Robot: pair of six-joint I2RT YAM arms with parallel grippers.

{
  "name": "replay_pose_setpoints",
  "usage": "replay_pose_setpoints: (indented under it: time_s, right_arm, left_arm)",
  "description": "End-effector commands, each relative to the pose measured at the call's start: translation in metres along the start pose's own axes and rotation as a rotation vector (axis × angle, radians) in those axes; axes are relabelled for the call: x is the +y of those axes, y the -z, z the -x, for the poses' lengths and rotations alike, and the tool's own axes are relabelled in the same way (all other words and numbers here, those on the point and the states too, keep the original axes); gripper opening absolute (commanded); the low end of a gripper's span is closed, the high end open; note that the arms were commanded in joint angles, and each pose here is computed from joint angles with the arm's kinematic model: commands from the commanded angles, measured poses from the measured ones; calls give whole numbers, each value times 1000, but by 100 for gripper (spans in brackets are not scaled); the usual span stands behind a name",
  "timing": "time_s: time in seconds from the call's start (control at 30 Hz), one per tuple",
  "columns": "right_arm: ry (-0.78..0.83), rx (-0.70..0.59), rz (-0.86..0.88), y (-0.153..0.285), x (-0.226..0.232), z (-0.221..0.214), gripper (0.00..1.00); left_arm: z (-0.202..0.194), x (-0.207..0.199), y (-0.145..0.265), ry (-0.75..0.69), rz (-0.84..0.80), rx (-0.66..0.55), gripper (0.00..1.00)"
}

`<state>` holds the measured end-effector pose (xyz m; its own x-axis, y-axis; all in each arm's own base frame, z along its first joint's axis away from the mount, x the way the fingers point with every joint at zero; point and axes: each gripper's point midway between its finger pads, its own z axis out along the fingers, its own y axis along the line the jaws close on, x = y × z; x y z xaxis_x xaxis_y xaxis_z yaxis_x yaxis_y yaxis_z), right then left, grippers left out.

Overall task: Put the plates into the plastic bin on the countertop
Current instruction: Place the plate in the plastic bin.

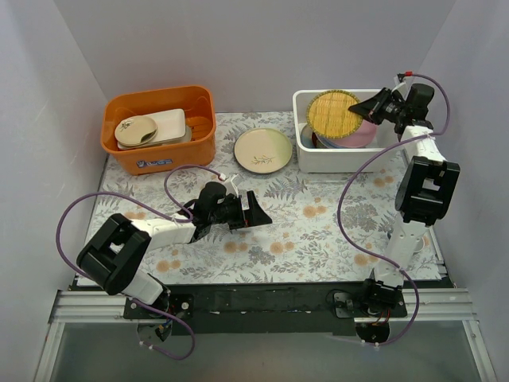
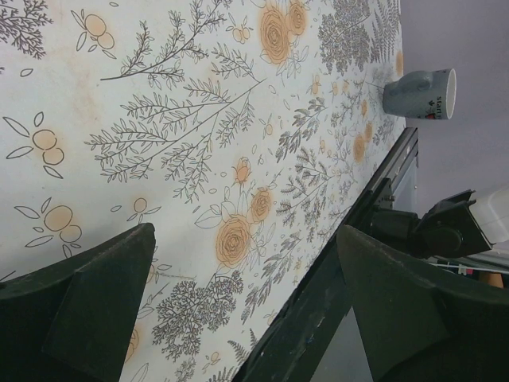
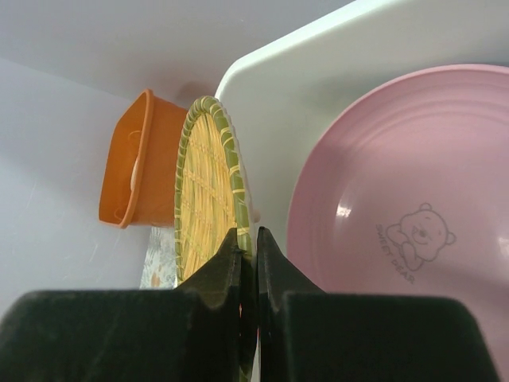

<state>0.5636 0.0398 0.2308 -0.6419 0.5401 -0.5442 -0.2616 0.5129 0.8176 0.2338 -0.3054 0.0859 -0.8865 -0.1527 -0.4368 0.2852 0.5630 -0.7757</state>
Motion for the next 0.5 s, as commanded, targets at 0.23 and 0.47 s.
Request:
replay_pose_setpoints:
  time_s: [0.23, 0.47]
  right_arm:
    - [38, -31, -119, 5, -25, 13, 8]
    - [53, -58, -198, 13, -39, 16, 14]
  left_arm:
    - [4, -4, -1, -34, -7, 1, 98]
    - [5, -3, 1, -41, 7, -1, 98]
